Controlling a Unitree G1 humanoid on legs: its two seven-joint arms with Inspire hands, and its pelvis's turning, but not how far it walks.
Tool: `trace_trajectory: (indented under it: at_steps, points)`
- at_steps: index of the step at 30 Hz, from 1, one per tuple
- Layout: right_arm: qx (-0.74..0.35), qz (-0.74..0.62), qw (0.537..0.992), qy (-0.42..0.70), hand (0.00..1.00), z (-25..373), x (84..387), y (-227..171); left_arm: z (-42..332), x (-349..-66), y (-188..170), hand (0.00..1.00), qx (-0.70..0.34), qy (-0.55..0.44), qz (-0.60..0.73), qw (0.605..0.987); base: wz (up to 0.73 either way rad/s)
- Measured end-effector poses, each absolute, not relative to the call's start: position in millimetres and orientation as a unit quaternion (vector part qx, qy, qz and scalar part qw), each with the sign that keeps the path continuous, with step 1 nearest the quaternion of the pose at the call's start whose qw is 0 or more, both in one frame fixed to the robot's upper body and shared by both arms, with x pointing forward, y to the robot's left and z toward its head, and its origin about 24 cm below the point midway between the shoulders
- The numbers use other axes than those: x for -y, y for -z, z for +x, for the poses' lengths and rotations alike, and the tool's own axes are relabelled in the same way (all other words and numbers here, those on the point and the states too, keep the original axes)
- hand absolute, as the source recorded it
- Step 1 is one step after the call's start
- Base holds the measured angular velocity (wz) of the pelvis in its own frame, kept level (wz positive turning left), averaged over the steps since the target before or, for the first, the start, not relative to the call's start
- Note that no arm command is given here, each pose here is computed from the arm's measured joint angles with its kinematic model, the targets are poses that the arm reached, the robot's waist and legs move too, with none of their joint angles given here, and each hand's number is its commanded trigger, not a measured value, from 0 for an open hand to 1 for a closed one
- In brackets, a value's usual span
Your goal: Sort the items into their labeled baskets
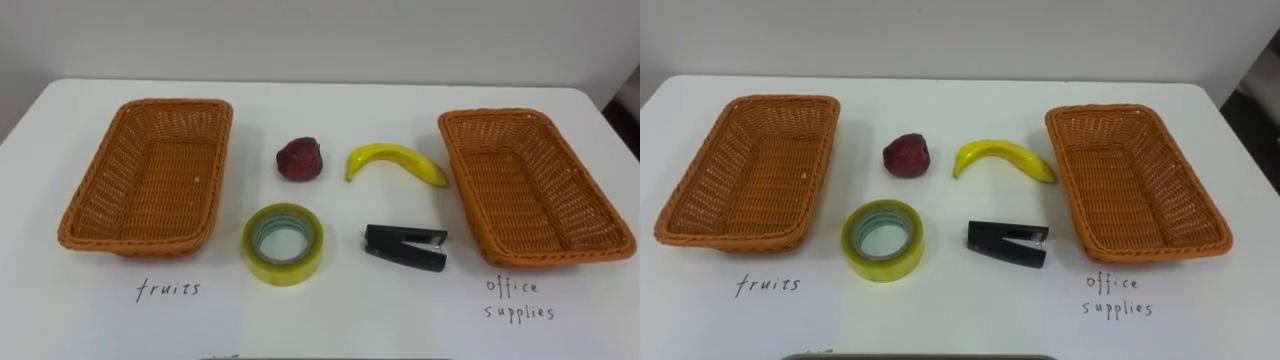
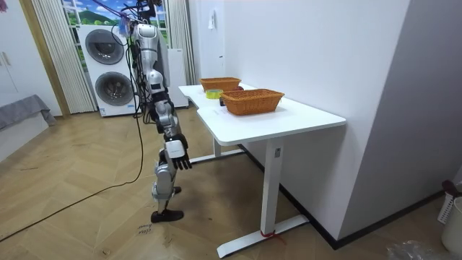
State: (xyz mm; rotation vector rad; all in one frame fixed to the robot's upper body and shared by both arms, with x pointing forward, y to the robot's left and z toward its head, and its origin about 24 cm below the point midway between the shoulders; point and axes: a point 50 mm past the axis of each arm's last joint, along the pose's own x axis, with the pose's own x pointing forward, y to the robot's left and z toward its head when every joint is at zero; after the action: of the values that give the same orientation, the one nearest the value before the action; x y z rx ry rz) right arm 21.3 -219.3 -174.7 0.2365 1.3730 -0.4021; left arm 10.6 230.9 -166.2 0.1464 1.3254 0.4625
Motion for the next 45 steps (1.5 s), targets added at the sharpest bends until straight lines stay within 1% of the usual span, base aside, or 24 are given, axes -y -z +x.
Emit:
trace_trajectory:
  at_steps: [9,16,26,30,32,36,39,42,45]
  points:
    - [-0.621,0.144,0.742,0.206,0.0,20.7,216.7,175.2,11.1,-229.0,166.6,0.0,-0.609,-0.212,0.063,0.762,-0.01]
    - [-0.621,0.167,0.726,0.244,0.0,17.1,217.1,175.5,5.1,-231.5,166.2,0.0,-0.613,-0.227,0.058,0.755,0.0]
    - [-0.604,0.23,0.664,0.375,0.0,-3.5,229.1,173.8,-10.9,-238.1,164.9,0.0,-0.629,-0.259,0.043,0.732,0.0]
    - [-0.597,0.243,0.644,0.412,0.0,-10.0,232.0,172.9,-10.6,-243.5,163.3,0.0,-0.625,-0.264,0.046,0.733,-0.01]
    - [-0.58,0.271,0.62,0.453,0.0,-12.7,236.6,171.6,-9.9,-246.9,162.2,0.0,-0.622,-0.267,0.047,0.734,-0.06]
    - [-0.544,0.287,0.608,0.502,0.0,-7.5,249.1,167.6,-6.4,-250.0,161.1,0.0,-0.616,-0.274,0.044,0.738,-0.12]
    - [-0.506,0.283,0.619,0.53,0.0,5.1,263.7,160.7,-2.2,-251.4,159.9,0.0,-0.607,-0.276,0.044,0.744,-0.15]
    - [-0.453,0.265,0.645,0.555,0.0,28.6,284.3,147.5,4.6,-252.4,159.3,0.0,-0.598,-0.276,0.045,0.751,-0.06]
    - [-0.389,0.229,0.687,0.569,0.0,57.2,302.7,126.1,12.5,-255.4,157.3,0.0,-0.586,-0.276,0.048,0.76,-0.11]
